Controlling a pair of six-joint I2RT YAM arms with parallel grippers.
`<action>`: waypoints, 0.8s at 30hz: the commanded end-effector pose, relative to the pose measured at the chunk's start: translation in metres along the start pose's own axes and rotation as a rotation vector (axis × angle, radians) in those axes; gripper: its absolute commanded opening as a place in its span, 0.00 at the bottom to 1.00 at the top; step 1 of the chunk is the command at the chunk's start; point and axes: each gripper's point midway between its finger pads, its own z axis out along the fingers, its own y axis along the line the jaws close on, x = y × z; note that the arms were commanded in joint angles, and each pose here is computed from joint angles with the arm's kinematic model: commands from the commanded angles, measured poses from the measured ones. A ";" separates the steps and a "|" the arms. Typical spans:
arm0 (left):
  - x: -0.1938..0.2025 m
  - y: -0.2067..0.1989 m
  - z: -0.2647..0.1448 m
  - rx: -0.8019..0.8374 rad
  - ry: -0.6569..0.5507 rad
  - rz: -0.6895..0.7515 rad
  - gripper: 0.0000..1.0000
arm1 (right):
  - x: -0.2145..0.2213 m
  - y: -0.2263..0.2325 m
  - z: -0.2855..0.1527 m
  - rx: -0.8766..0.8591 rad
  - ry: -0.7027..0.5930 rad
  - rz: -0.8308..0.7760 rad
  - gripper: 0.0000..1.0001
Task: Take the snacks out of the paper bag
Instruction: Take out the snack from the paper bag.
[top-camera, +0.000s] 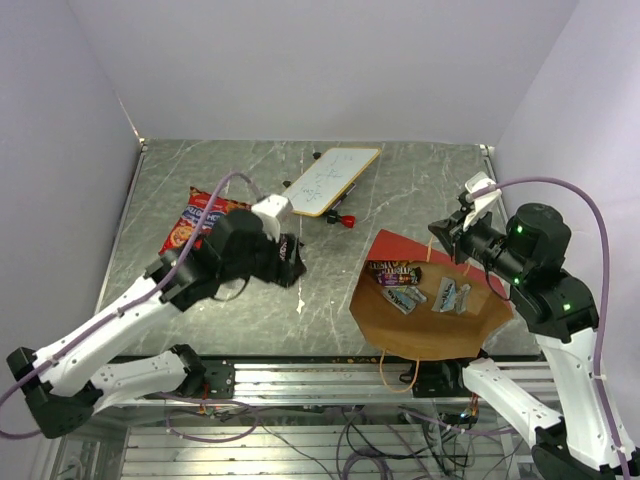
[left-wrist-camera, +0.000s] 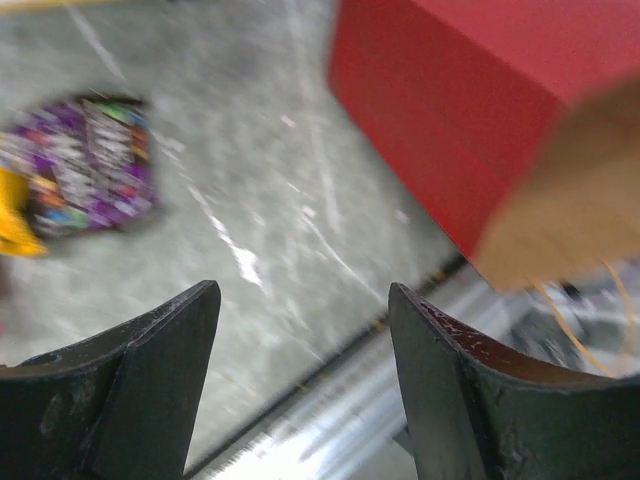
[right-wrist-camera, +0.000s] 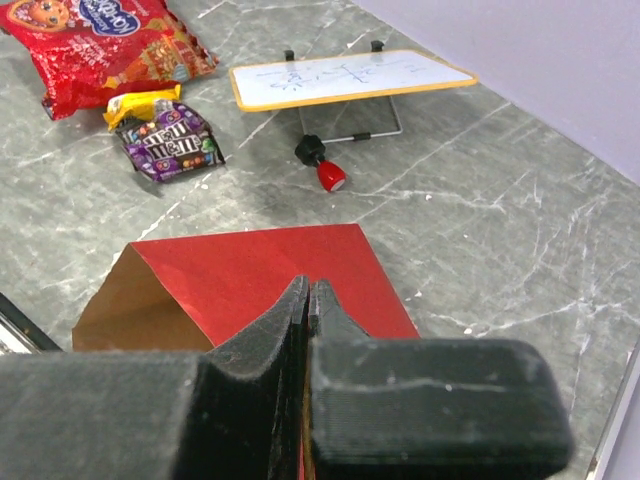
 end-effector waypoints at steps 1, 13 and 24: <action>0.055 -0.042 -0.009 0.071 0.110 -0.216 0.77 | -0.011 -0.002 0.002 0.019 -0.064 0.025 0.00; 0.039 -0.171 -0.013 0.246 0.034 -0.053 0.77 | -0.023 -0.004 0.000 0.033 -0.099 0.050 0.00; -0.009 -0.236 -0.018 0.322 -0.264 0.116 0.77 | -0.020 0.004 -0.001 0.007 -0.106 0.106 0.00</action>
